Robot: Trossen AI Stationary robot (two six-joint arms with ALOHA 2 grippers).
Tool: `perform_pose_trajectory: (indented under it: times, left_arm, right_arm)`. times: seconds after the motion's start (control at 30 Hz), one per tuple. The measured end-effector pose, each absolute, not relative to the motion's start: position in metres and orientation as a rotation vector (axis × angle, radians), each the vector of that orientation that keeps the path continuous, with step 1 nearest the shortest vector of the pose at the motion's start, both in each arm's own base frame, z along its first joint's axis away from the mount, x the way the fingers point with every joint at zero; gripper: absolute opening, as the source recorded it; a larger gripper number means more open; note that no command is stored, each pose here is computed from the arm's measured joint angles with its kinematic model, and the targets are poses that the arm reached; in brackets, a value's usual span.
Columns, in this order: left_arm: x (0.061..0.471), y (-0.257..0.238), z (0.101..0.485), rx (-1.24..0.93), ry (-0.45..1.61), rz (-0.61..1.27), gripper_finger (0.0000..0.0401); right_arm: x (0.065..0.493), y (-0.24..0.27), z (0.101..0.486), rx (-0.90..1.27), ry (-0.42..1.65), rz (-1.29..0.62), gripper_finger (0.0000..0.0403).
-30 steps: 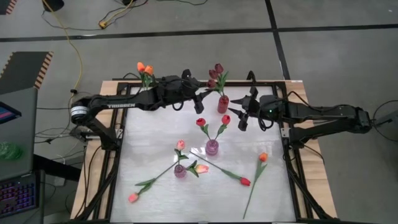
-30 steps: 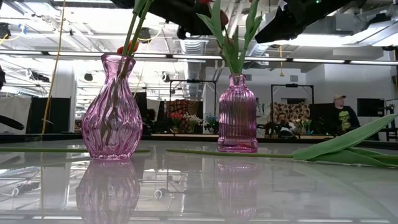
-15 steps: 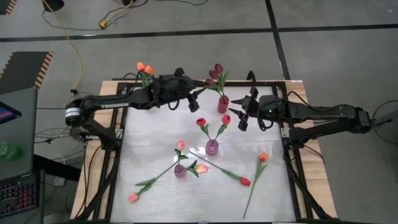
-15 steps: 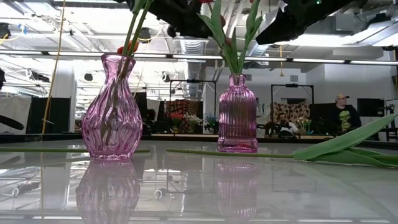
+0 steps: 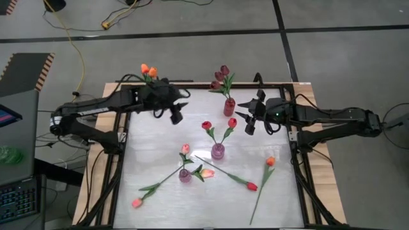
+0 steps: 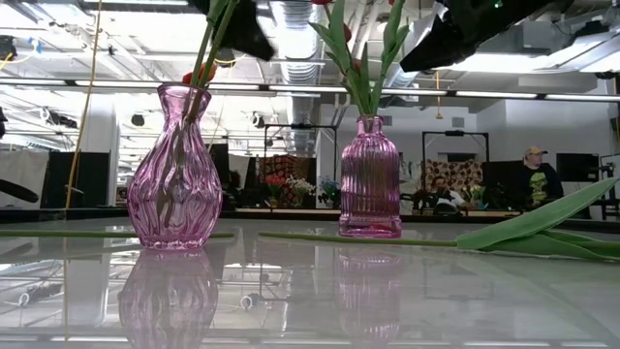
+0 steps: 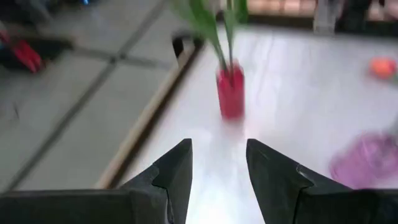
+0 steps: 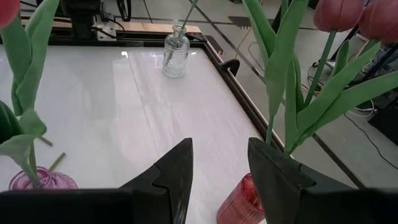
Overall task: Sort flowers into vase by color
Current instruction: Put the pink flower into the bottom purple vase
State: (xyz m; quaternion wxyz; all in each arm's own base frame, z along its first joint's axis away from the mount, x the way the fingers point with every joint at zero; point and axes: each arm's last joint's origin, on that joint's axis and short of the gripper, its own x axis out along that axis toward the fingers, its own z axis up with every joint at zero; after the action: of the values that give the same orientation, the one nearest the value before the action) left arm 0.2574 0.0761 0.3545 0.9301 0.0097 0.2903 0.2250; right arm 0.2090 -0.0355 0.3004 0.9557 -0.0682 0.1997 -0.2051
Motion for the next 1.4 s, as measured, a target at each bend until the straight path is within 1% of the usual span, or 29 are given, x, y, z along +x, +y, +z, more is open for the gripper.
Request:
perform_pose_trajectory:
  times: [0.2, 0.4, 0.5, 0.73, 1.0, 1.23, 1.4]
  left_arm:
    - [0.236, 0.049, 0.343, -0.137, 0.805, 0.437, 0.014]
    - [0.235, 0.017, 0.318, -0.216, 0.915, 0.361, 0.014]
    - [0.234, 0.002, 0.307, -0.249, 0.948, 0.318, 0.014]
    - [0.228, -0.032, 0.286, -0.329, 1.008, 0.285, 0.014]
    - [0.215, -0.071, 0.263, -0.452, 1.061, 0.267, 0.014]
    - [0.2, -0.101, 0.238, -0.543, 1.131, 0.295, 0.014]
    - [0.192, -0.121, 0.221, -0.63, 1.107, 0.229, 0.014]
  right_arm:
    - [0.209, -0.035, 0.3, -0.139, 0.411, -0.416, 0.0179]
    - [0.209, -0.035, 0.3, -0.139, 0.411, -0.416, 0.0179]
    - [0.209, -0.035, 0.3, -0.139, 0.413, -0.415, 0.0179]
    - [0.209, -0.035, 0.299, -0.139, 0.418, -0.415, 0.0179]
    - [0.209, -0.035, 0.299, -0.139, 0.418, -0.415, 0.0179]
    - [0.209, -0.035, 0.299, -0.138, 0.418, -0.414, 0.0179]
    - [0.209, -0.035, 0.299, -0.138, 0.418, -0.413, 0.0179]
